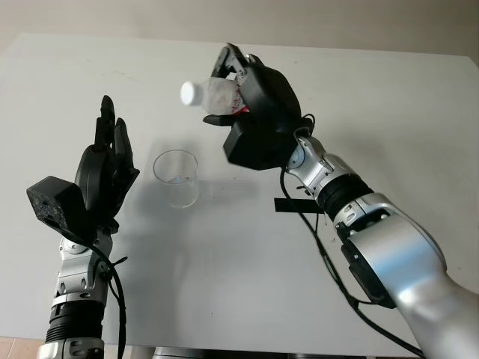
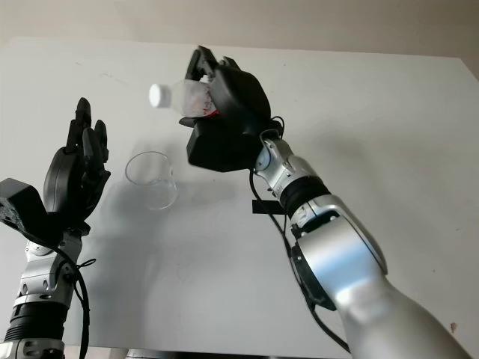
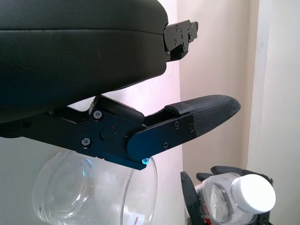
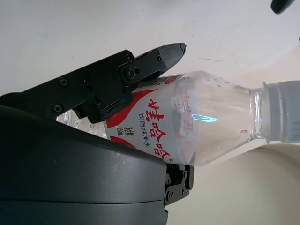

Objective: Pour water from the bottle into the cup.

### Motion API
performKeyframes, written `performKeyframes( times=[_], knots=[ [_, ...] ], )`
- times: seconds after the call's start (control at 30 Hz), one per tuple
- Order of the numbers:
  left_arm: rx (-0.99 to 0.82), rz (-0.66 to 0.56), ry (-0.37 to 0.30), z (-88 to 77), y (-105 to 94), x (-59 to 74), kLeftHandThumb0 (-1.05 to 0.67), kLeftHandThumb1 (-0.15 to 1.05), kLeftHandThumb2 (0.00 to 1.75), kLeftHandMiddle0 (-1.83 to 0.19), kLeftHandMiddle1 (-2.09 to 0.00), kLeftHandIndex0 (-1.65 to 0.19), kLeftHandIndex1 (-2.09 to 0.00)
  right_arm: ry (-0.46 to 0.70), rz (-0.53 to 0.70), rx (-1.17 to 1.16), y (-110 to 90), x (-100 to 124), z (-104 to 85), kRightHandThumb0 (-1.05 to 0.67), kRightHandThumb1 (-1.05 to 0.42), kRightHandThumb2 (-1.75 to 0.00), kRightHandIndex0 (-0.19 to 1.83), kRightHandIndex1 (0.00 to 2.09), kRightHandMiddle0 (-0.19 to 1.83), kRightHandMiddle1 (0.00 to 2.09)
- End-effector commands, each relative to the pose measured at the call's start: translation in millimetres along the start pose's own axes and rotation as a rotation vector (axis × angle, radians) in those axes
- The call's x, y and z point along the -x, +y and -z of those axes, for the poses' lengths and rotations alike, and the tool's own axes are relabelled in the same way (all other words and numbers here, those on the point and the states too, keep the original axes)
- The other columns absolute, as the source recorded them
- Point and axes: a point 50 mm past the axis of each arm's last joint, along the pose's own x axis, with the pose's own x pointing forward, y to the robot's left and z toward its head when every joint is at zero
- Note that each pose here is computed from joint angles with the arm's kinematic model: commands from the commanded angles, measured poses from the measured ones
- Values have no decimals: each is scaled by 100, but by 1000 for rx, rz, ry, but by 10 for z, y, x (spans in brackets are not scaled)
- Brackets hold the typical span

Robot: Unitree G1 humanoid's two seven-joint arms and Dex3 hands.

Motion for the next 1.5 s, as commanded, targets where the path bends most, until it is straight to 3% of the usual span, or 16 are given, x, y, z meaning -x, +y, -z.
performKeyframes(
  times=[0.0, 0.2, 0.53, 1.07, 1.23, 1.47],
  knots=[
    [-4, -5, -34, -69, 16, -43, -73, 105, 77, 19, 0, 19, 0, -38, 30, 46, -108, -69, -36, -15, -103, -17, 118, 209, 74, 209],
    [5, -9, -29, -52, -1, -48, -73, 105, 75, 19, 0, 19, 0, -171, 31, 275, -81, -47, -77, -17, -102, -19, 114, 209, 68, 209],
    [0, -8, -22, -35, 3, -40, -75, 105, 73, 19, 0, 19, 0, -371, 97, 465, -84, 6, -129, -22, -100, -16, 107, 209, 69, 209],
    [-18, -4, -10, -23, -20, -36, -78, 105, 72, 19, 0, 19, 0, -460, 165, 484, -130, 10, -180, -26, -105, -13, 109, 209, 76, 209],
    [-25, -3, -10, -18, -25, -32, -78, 105, 71, 19, 0, 19, 0, -492, 176, 518, -141, -1, -203, -30, -103, -7, 104, 209, 61, 209],
    [-25, -6, -10, -17, -50, -34, -77, 105, 73, 19, 0, 19, 0, -544, 185, 594, -166, -19, -223, -33, -102, -5, 105, 209, 68, 209]
  ],
)
